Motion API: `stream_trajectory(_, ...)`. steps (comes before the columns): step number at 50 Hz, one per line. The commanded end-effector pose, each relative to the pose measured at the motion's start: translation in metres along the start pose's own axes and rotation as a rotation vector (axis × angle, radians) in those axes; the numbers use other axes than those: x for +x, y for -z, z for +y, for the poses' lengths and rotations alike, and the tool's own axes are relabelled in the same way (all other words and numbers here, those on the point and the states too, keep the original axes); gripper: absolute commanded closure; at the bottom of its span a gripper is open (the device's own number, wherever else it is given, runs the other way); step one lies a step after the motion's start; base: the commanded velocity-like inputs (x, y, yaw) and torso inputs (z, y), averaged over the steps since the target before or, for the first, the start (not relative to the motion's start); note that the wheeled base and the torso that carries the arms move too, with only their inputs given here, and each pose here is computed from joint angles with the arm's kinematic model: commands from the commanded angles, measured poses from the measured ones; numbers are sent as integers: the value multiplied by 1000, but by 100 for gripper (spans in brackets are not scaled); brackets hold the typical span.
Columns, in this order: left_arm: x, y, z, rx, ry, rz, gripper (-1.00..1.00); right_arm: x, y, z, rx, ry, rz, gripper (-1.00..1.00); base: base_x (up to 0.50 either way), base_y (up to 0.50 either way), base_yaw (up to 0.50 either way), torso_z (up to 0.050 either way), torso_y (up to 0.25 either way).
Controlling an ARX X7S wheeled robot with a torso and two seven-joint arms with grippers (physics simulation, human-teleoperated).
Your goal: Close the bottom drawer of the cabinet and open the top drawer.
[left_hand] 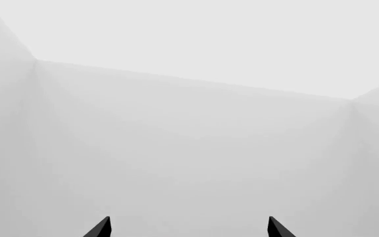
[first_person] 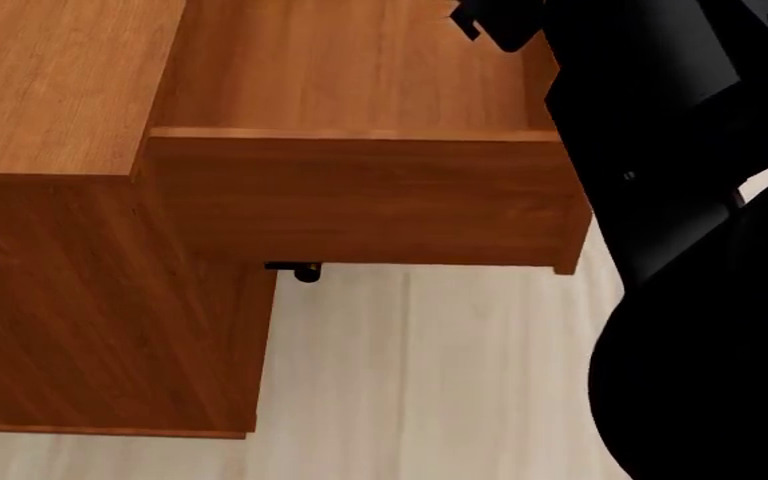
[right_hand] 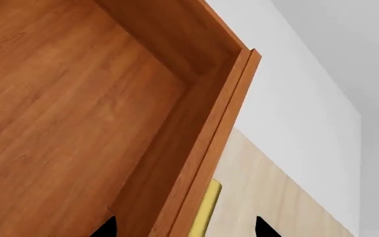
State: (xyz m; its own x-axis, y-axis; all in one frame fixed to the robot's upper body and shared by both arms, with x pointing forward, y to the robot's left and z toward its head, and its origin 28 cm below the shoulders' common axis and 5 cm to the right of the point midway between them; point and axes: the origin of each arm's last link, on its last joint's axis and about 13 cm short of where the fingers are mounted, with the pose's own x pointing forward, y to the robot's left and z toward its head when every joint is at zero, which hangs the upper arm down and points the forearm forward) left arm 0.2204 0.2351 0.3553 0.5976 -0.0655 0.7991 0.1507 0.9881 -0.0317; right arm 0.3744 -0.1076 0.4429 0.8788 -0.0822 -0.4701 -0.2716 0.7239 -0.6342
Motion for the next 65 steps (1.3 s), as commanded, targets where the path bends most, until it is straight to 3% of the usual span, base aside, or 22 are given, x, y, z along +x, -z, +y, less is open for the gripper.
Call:
stream_trajectory(1,0,-1,-1,-4,0,0,-100,2,12,-9,28,34,60,-100,0,0,0,0,0)
stream_trajectory(33,2,-1,-2,-8,3,-4,-100,-7,30,-31,84,118,145,-100,0,-1,-2,0,0)
stream_trajectory(65,3,-9,-2,-14,6,-21,-100,-54,-2,-44,73,156,26,-100,0,-1,-2,0,0)
